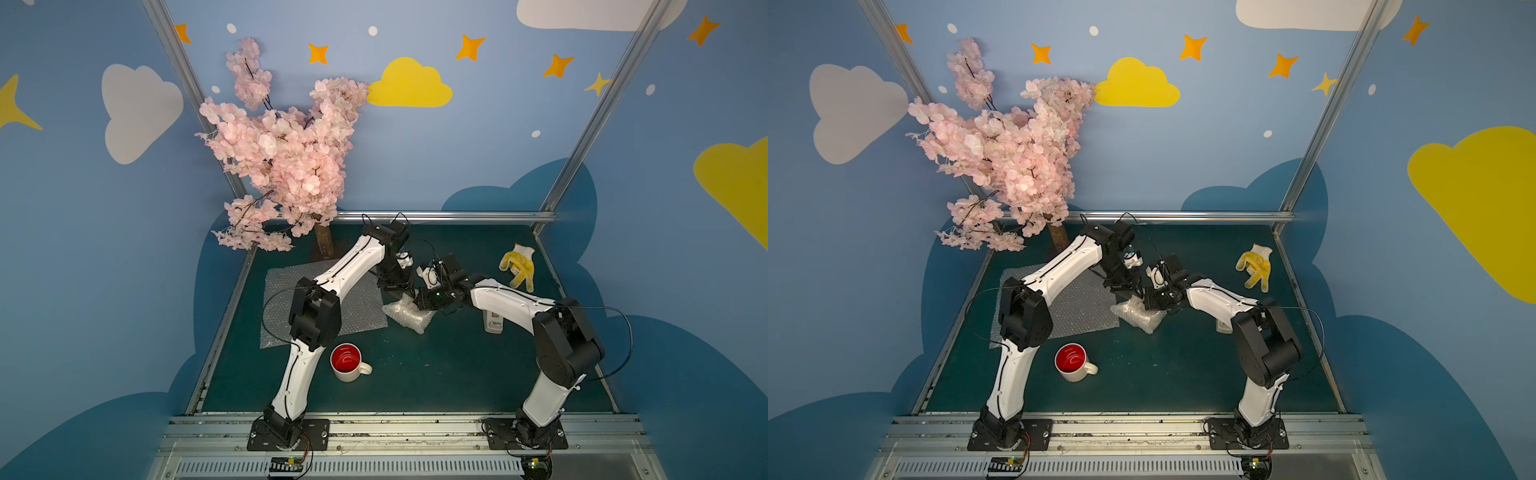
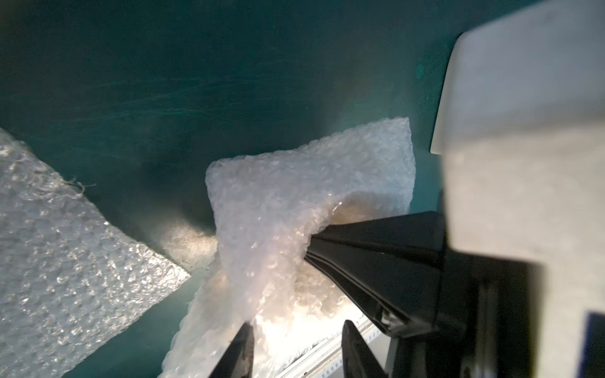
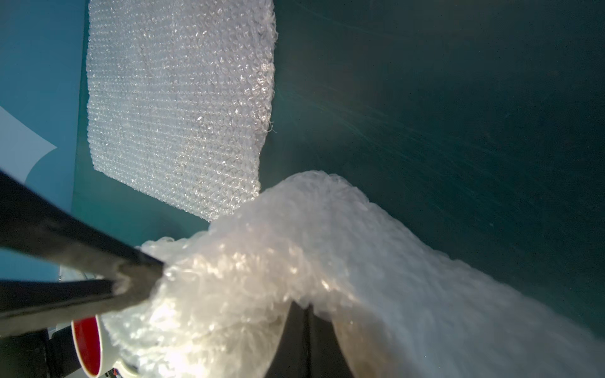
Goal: Wrap mugs in bubble wrap
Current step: Stick the tape on the bubble wrap.
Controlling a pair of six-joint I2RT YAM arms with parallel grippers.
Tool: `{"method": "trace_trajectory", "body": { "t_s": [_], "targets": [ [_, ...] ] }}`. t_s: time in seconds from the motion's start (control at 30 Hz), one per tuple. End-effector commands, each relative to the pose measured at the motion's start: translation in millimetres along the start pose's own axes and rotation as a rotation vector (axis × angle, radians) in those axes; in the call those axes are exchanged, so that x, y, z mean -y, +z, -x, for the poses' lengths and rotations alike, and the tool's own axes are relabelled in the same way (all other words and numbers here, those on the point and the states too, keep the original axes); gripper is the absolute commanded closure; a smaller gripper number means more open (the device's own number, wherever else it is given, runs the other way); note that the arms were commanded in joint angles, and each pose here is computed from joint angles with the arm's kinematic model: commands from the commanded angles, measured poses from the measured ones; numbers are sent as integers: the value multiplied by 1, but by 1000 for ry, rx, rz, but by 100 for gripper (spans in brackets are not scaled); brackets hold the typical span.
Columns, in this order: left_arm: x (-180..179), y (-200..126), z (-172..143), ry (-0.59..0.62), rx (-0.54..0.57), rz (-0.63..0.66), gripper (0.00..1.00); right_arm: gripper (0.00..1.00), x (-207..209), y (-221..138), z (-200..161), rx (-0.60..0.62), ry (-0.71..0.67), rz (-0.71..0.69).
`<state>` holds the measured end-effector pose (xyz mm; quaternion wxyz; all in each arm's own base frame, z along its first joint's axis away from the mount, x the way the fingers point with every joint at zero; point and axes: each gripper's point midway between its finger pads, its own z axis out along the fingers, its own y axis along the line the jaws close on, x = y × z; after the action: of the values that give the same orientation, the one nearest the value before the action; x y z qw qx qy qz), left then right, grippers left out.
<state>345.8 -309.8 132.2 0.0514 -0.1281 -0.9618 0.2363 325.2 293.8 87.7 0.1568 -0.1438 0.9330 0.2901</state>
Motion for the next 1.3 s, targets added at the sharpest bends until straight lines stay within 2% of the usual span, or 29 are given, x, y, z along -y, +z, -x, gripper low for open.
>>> {"method": "trace_trajectory", "body": {
  "t_s": [0.0,0.13,0.3,0.43,0.53,0.67,0.83,1.27],
  "targets": [
    [1,4,1,-9,16,12,55,100,2,0,-5,-30,26,-19],
    [-8,12,4,-28,11,53,55,100,1,-5,-2,-17,28,-19],
    [-23,15,6,-43,5,141,59,93,-3,-13,2,-1,18,-19],
    [-27,18,7,-53,-2,158,63,78,-7,-18,5,8,9,-15],
    [-27,18,9,-54,3,161,65,63,-9,-23,6,17,2,-14],
    [-28,17,11,-52,6,171,73,55,-11,-33,9,34,-9,-20],
    [-27,18,12,-47,2,164,81,53,-11,-44,12,59,-9,-20],
    [-16,13,16,-37,18,122,85,51,-28,-70,18,111,1,105]
  ]
}}
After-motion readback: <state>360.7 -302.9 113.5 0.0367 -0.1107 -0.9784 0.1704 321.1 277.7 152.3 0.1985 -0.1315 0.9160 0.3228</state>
